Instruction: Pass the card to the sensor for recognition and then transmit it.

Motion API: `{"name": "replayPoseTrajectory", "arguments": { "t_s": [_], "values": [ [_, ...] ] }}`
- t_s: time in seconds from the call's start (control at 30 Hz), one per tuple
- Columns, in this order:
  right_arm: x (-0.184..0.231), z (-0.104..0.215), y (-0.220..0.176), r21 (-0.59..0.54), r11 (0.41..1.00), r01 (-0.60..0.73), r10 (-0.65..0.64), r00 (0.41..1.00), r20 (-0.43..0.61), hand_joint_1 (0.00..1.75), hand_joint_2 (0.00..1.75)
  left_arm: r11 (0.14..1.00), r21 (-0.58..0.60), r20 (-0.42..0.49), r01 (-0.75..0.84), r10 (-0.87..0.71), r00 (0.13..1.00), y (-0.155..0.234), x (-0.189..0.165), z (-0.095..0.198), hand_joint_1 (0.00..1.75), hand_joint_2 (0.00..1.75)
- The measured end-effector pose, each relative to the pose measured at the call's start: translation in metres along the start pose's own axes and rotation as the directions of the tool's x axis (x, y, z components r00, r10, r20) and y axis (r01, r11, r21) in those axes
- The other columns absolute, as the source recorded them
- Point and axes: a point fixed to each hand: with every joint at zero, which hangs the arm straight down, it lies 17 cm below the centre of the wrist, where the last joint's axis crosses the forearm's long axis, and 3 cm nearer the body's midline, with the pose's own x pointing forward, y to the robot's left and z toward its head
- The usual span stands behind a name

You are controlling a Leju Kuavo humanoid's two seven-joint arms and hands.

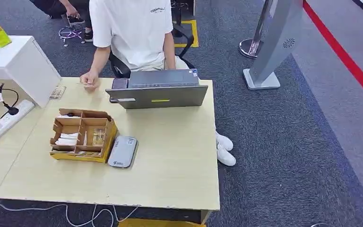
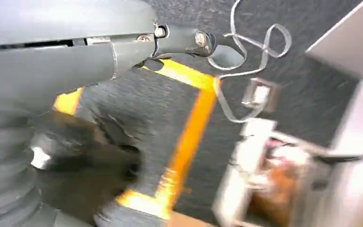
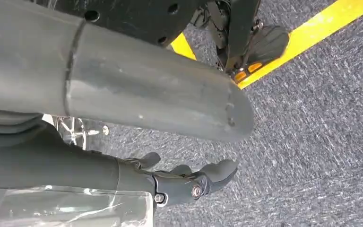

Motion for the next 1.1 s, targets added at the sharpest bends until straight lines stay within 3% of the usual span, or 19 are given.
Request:
{"name": "replayPoseTrajectory", "arguments": {
  "t_s": [0.3,0.63,0.87,1.1],
  "values": [
    [0.006,0.001,0.004,0.008,0.999,-0.052,0.052,0.998,0.031,0.00,0.00,0.941,0.168,0.211,-0.292,0.255,0.944,0.042,0.083,-0.028,0.00,1.75],
    [0.011,0.002,0.008,0.018,0.994,-0.110,0.108,0.992,0.063,0.00,0.00,0.852,0.246,0.468,-0.462,0.313,0.826,0.137,0.157,-0.047,0.00,1.75],
    [0.014,0.003,0.012,0.027,0.988,-0.153,0.150,0.985,0.087,0.00,0.00,0.797,0.259,0.643,-0.546,0.280,0.713,0.208,0.207,-0.035,0.00,1.75],
    [0.017,0.005,0.017,0.046,0.979,-0.200,0.193,0.974,0.115,0.00,0.00,0.767,0.226,0.818,-0.601,0.186,0.545,0.269,0.274,0.002,0.00,1.75]
  ]
}}
